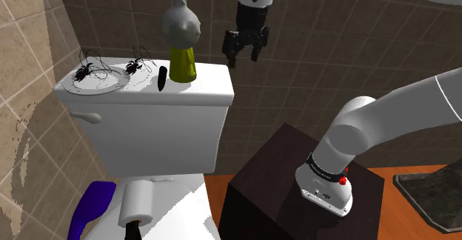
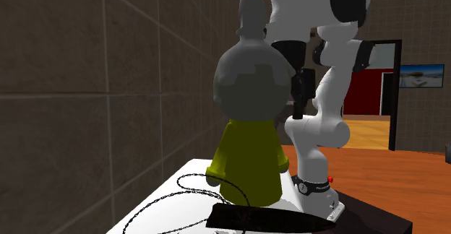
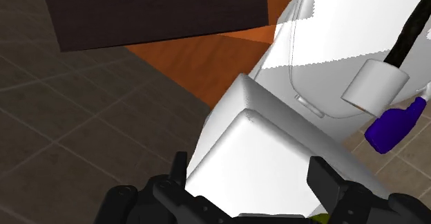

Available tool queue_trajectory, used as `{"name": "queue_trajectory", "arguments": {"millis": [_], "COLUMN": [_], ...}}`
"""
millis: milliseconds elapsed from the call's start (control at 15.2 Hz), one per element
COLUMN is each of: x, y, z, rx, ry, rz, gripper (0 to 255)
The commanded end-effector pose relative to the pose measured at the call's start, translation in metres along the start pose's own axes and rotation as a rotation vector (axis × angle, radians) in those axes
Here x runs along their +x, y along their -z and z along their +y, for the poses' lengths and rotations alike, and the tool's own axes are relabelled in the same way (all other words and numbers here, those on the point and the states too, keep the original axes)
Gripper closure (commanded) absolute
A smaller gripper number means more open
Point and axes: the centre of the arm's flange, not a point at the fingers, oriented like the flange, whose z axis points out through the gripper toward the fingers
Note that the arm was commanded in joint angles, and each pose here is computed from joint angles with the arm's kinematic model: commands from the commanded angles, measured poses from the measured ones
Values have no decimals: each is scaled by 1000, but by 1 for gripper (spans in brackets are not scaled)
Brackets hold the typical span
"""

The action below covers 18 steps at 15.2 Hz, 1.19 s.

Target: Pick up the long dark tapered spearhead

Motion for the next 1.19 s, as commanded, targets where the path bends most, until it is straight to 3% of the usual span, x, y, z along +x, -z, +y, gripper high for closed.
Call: {"name": "queue_trajectory", "arguments": {"millis": [0,1122], "x": [13,149], "y": [0,-39], "z": [-24,-212], "rx": [-8,-83], "ry": [-57,-493], "rz": [-5,-42], "gripper": [0,0]}}
